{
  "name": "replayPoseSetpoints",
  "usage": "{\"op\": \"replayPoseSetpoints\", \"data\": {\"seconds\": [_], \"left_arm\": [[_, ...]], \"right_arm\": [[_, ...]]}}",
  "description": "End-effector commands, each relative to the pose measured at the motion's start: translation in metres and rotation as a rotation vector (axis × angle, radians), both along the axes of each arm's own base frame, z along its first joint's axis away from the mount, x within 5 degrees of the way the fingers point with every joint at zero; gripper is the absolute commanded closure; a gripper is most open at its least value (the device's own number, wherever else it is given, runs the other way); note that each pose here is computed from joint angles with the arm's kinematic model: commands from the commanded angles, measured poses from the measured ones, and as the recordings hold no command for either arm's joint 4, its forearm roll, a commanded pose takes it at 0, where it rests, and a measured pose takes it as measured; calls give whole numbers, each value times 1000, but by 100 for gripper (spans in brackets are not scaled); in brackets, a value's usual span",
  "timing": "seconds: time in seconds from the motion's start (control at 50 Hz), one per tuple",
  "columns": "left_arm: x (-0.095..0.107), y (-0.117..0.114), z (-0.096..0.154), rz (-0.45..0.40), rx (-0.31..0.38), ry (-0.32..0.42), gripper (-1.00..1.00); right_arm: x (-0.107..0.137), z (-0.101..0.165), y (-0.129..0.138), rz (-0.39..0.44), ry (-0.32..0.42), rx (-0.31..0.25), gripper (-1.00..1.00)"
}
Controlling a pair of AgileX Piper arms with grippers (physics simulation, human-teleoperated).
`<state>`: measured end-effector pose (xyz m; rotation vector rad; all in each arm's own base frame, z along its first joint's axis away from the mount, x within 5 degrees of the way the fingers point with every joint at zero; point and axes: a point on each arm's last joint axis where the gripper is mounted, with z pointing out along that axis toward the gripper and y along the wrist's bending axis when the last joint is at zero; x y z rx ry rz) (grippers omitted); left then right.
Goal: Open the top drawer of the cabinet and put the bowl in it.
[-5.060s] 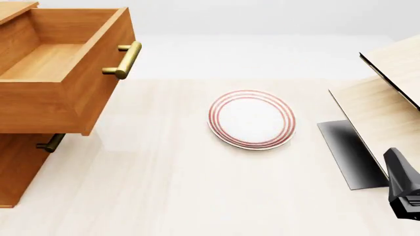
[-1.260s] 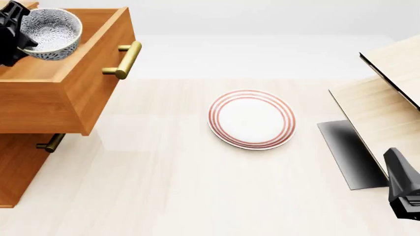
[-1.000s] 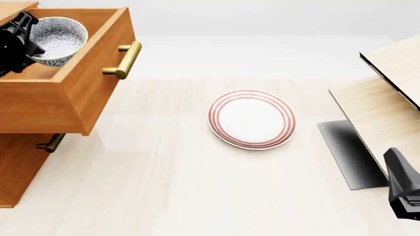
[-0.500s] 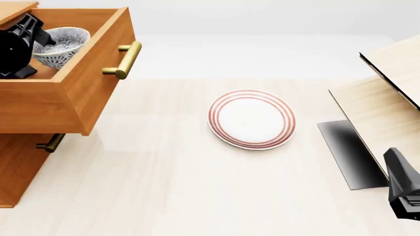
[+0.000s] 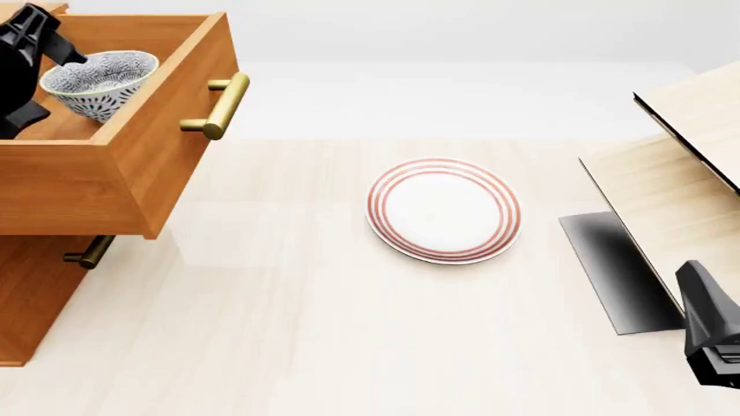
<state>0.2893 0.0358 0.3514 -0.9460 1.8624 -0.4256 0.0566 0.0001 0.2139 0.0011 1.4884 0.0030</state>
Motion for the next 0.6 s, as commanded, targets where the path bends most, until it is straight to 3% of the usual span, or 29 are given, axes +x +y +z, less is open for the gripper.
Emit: {"op": "replayPoseSetpoints", "data": {"seconds": [0.02,0.6], "left_arm": [[-9,-2,9,-9,12,1,-100],[-56,-16,50,-62,45,-38,-100]], "right_arm": [[0,0,0,0,-1,-1,-100],[0,0,0,-1,-1,-1,-100]]}}
